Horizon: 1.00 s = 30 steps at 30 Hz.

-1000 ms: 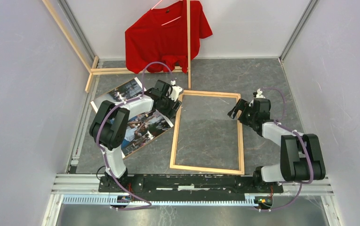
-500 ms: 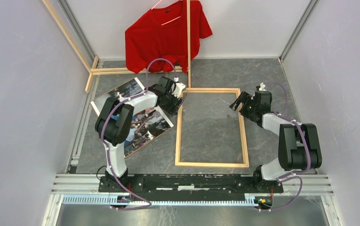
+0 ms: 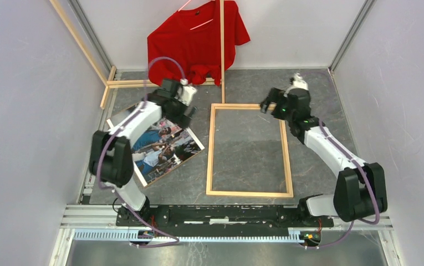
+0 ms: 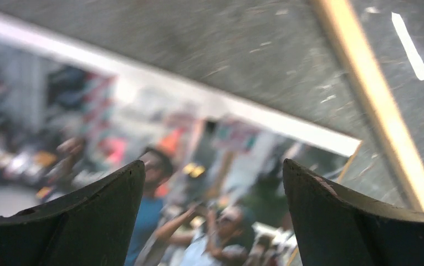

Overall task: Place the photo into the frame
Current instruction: Move the photo frame to the center of the board, then adjust the photo at the center of the board.

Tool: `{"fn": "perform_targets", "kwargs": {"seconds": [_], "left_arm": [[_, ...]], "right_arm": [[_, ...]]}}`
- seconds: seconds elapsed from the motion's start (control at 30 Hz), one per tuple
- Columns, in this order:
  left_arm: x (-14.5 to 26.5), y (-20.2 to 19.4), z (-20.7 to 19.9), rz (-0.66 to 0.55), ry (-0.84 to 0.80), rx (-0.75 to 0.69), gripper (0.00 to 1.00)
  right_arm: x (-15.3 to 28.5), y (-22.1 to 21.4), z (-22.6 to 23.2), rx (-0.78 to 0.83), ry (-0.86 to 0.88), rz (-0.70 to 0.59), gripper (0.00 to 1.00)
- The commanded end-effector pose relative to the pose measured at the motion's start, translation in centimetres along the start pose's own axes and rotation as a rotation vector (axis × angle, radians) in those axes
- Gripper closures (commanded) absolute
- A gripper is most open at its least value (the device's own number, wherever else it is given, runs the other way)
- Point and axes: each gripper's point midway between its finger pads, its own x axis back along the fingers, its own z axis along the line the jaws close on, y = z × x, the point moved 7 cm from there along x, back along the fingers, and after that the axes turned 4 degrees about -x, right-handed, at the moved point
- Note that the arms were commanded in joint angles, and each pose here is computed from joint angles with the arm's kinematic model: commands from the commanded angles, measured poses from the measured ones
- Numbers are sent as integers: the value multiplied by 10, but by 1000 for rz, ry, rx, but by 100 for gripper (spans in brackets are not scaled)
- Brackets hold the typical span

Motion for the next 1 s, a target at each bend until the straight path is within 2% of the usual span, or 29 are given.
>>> {"fn": "perform_targets", "kwargs": {"seconds": [0.0,0.1,0.23,0.4,0.63,0.8,0.97], "left_arm": [[78,-27,54,-14,153,26,0],[103,-71,77,38,239,80,0],[129,-138,107,139,380,190,0],[146,-208,137,238,522,329,2],[141,-252,158,332,711,384,6],[119,-257,170,320,725,434,7],[96,-265,187,345,759,471,9]], "right_arm": [[-3,-10,87,133,209,20,2],[-10,-41,154,223,367,83,2],[-26,-86,226,356,465,181,2],[-55,-142,269,429,497,271,2],[-89,-189,278,456,464,330,2],[-101,-216,265,443,441,387,2],[-92,-235,257,445,452,417,2]]}}
